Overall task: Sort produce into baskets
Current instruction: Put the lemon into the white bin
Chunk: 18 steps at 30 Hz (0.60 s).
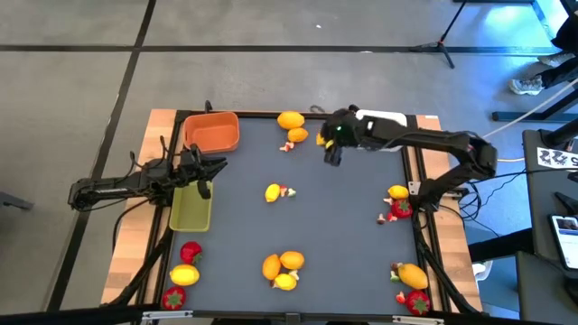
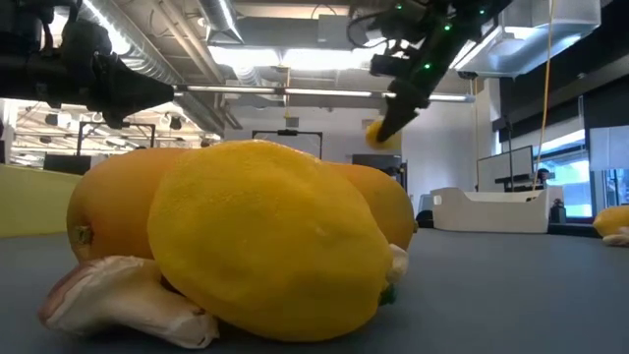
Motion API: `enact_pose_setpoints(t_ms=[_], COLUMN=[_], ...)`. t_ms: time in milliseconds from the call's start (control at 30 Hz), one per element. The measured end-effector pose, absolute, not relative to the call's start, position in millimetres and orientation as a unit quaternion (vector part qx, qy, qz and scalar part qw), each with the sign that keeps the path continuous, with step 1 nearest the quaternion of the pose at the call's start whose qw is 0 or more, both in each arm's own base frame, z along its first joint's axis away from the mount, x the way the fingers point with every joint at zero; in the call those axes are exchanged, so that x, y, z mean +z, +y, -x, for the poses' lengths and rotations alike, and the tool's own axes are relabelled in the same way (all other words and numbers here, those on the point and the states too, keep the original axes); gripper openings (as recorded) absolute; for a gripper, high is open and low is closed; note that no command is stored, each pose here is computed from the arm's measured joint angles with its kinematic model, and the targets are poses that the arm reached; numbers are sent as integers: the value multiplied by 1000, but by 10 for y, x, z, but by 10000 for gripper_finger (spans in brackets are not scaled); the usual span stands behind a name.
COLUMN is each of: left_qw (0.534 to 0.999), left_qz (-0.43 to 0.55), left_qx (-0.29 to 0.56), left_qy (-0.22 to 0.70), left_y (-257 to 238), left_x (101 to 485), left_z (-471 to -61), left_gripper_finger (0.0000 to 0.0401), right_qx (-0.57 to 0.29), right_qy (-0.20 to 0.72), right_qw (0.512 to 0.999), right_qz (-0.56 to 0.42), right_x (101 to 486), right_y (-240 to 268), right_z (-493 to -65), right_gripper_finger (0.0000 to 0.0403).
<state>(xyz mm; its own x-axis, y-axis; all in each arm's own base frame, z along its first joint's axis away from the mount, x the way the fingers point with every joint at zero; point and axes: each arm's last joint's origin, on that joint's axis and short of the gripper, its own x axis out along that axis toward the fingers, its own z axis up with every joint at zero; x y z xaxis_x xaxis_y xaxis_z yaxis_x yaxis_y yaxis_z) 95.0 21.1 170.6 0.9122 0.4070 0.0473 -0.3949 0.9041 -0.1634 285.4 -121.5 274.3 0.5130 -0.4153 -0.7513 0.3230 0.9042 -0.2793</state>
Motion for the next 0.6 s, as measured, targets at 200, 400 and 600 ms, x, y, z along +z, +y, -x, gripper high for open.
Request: enact_pose_setpoints(t_ms=[200, 400, 600], left_qw=[972, 970, 968], left_qz=[70, 62, 62], left_qx=[220, 232, 240], left_qy=[-43, -45, -44], left_y=[232, 252, 269], left_x=[1712, 1717, 1716], left_z=[-944, -938, -933], left_gripper_finger=[72, 72, 72], right_qx=[-277, -341, -405], right_qy=[461, 481, 501], right_qw=[843, 807, 757], right_qz=[11, -44, -111], right_x=[2814, 2679, 2413], right_y=[-1546, -1892, -2070], right_z=[-2541, -2219, -1910], right_gripper_finger=[247, 247, 247])
